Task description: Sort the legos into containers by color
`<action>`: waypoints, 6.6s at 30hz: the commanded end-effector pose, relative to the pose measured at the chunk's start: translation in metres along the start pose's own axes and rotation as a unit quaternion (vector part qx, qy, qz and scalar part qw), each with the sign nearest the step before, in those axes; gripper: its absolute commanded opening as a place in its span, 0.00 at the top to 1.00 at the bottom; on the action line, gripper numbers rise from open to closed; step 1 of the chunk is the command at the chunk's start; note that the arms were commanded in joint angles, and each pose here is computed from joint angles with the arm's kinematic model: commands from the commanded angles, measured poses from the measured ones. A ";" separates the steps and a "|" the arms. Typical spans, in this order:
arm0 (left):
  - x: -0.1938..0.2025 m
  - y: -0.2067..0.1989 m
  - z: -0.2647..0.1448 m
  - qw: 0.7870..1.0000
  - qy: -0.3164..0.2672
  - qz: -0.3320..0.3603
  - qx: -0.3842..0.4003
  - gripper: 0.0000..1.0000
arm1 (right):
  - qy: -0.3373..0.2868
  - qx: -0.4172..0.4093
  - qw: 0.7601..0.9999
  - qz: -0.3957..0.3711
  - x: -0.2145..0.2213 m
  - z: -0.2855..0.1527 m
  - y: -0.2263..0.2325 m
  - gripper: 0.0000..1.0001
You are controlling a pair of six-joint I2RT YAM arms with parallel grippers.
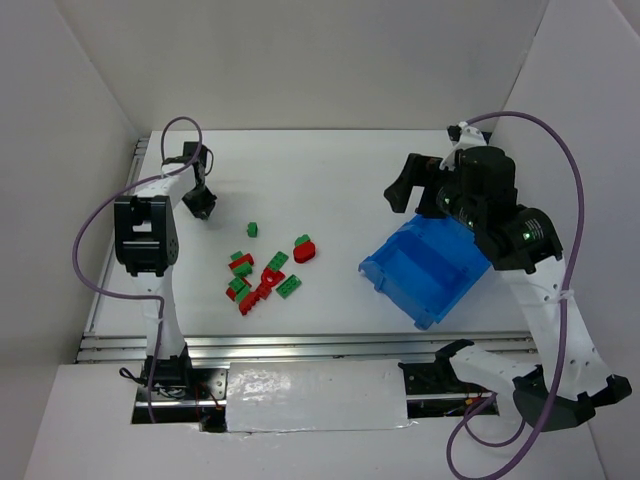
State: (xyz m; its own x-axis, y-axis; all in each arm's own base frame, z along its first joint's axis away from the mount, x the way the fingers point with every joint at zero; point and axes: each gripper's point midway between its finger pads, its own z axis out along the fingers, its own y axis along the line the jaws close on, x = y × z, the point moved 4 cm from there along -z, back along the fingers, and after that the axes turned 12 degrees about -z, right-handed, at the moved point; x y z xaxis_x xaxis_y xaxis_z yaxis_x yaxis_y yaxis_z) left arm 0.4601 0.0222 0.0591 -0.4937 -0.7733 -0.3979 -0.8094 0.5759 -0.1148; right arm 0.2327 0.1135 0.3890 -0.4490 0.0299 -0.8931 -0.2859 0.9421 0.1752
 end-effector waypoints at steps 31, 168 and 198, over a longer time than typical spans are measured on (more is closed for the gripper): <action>0.316 -0.195 -0.373 0.706 0.103 0.371 0.595 1.00 | -0.158 0.233 0.952 0.122 -0.041 -0.095 -0.070 0.00; 0.245 -0.081 -0.147 0.966 0.033 0.245 0.080 0.06 | 0.033 0.023 0.997 0.061 0.031 -0.008 -0.022 0.00; 0.265 -0.095 -0.107 0.974 0.060 0.190 0.106 0.93 | 0.068 -0.021 0.997 0.036 0.049 0.014 -0.014 0.01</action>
State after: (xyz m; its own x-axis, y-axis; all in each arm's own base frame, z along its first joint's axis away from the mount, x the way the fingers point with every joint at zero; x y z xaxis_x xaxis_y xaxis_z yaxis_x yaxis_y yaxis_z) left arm 0.3690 -0.2596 0.0595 -0.7854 -0.5006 -0.3640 -0.4905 0.8621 -0.1274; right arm 0.2214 0.0984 0.3365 -0.6126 0.0570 -0.7884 -0.2300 0.9414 0.2467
